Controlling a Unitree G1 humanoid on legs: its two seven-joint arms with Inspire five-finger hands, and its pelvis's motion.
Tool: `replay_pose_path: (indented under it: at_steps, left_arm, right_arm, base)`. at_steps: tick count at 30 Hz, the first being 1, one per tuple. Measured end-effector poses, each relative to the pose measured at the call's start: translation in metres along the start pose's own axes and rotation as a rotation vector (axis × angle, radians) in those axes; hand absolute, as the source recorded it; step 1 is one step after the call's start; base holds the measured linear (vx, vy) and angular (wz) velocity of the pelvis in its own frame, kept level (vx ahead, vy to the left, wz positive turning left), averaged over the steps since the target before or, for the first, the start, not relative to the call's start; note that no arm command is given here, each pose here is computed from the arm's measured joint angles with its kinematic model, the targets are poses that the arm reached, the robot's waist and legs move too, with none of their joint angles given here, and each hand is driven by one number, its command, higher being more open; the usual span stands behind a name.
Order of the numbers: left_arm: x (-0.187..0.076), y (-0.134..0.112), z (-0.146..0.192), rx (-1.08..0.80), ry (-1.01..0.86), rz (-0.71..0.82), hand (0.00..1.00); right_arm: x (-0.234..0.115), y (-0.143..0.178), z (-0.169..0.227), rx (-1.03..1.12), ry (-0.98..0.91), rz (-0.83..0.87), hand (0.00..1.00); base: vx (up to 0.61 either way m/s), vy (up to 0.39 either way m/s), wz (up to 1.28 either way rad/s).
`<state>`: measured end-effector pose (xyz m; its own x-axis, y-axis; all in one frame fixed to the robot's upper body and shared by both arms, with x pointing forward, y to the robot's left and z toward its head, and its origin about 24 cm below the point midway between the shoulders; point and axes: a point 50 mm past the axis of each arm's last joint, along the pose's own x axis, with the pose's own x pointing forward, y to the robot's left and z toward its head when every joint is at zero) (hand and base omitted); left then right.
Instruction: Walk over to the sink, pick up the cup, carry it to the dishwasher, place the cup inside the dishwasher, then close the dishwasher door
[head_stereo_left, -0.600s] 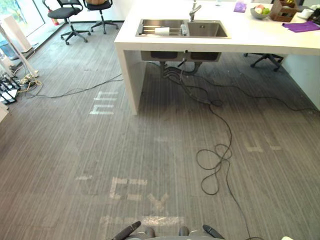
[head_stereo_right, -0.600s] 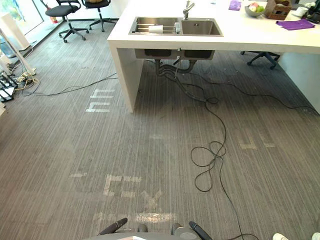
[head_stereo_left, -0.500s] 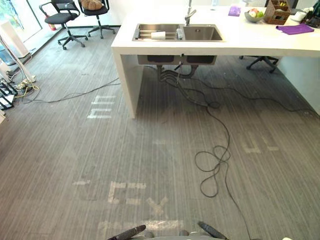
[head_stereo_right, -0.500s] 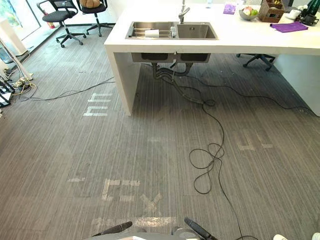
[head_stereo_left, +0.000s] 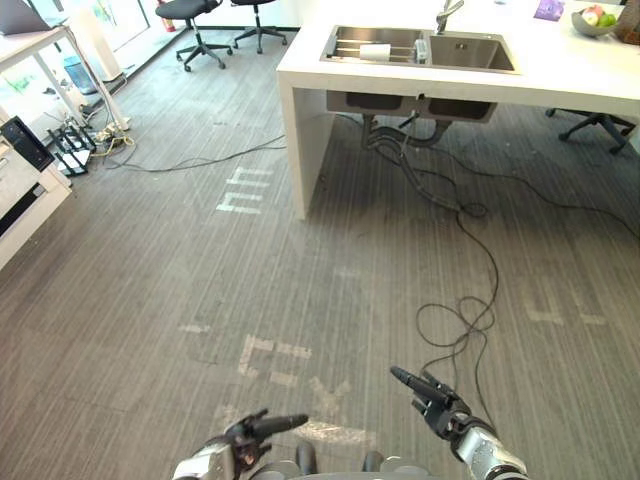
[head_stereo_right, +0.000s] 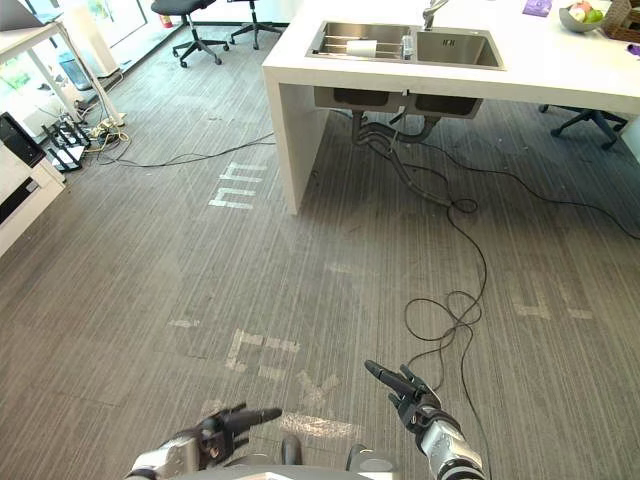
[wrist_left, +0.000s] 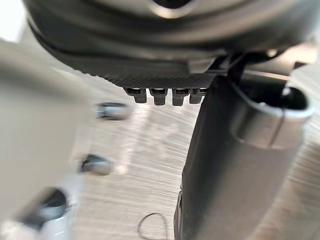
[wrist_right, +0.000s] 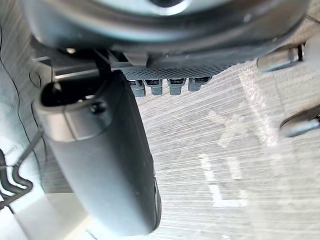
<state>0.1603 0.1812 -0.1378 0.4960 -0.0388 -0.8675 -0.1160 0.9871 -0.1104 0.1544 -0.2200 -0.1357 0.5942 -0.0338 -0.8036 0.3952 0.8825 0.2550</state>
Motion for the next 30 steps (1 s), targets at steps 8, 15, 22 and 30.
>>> replay_pose_path:
  at_steps: [8, 15, 22, 30]
  left_arm:
    - [-0.001, 0.001, 0.017, 0.24, -0.101, 0.158, 1.0]
    - [-0.004, 0.002, 0.009, 0.252, -0.102, 0.174, 1.0]
    - [-0.006, 0.003, -0.011, 0.154, -0.054, 0.148, 1.0]
    - [-0.007, -0.001, -0.034, -0.035, 0.032, 0.079, 1.0]
  right_arm:
    - [-0.003, -0.008, -0.013, -0.024, 0.051, -0.03, 1.0]
    - [-0.002, -0.005, -0.015, -0.04, 0.041, -0.025, 1.0]
    - [-0.009, -0.005, -0.04, -0.011, 0.085, -0.027, 1.0]
    - [-0.014, -0.005, -0.055, 0.104, 0.103, -0.031, 1.0]
  base:
    - [0.02, 0.004, 0.06]
    - [-0.03, 0.007, 0.0]
    - [-0.04, 0.02, -0.11]
    - [-0.01, 0.015, -0.22]
